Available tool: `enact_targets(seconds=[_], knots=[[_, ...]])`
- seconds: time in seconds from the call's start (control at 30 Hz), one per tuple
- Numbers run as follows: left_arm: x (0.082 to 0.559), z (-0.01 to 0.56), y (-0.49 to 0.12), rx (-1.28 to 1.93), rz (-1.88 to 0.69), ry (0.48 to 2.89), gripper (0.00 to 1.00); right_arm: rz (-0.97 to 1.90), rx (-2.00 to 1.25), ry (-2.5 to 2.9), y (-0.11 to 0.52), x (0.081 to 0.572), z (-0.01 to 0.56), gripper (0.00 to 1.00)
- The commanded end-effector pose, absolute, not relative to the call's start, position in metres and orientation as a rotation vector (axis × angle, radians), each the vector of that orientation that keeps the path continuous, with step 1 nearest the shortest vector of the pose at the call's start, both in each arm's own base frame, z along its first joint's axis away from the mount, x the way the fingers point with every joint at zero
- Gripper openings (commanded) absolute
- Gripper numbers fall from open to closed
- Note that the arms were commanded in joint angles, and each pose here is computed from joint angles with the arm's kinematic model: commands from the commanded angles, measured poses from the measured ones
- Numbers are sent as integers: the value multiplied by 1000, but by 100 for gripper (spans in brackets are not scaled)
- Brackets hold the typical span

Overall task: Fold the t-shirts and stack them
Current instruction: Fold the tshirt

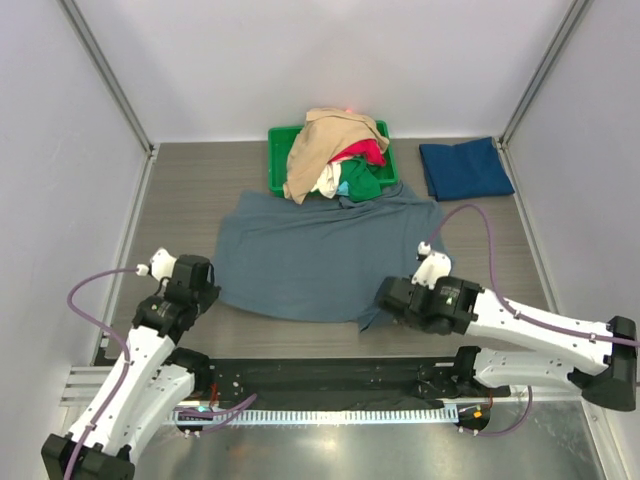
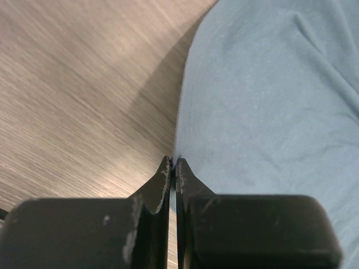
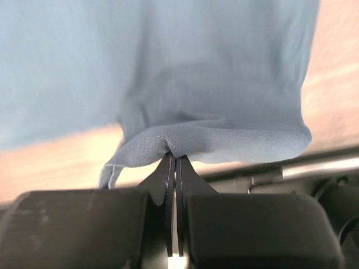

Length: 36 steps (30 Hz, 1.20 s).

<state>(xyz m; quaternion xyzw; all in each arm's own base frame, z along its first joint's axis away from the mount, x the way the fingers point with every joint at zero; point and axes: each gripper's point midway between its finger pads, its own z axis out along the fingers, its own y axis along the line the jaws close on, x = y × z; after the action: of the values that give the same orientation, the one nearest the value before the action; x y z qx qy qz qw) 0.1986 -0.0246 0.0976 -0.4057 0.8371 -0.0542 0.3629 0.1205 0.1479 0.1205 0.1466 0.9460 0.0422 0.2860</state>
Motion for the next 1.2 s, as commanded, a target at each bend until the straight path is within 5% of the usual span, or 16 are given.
enact_targets(seconds=[0.0, 0.53, 1.17], knots=[[213, 121, -20, -991, -98, 2129, 0, 84, 348, 2395, 140, 166, 155, 1], [298, 127, -33, -817, 8, 2309, 0, -98, 322, 2306, 104, 299, 210, 1], [367, 84, -29, -816, 112, 2463, 3, -198, 332, 2355, 88, 395, 176, 1]])
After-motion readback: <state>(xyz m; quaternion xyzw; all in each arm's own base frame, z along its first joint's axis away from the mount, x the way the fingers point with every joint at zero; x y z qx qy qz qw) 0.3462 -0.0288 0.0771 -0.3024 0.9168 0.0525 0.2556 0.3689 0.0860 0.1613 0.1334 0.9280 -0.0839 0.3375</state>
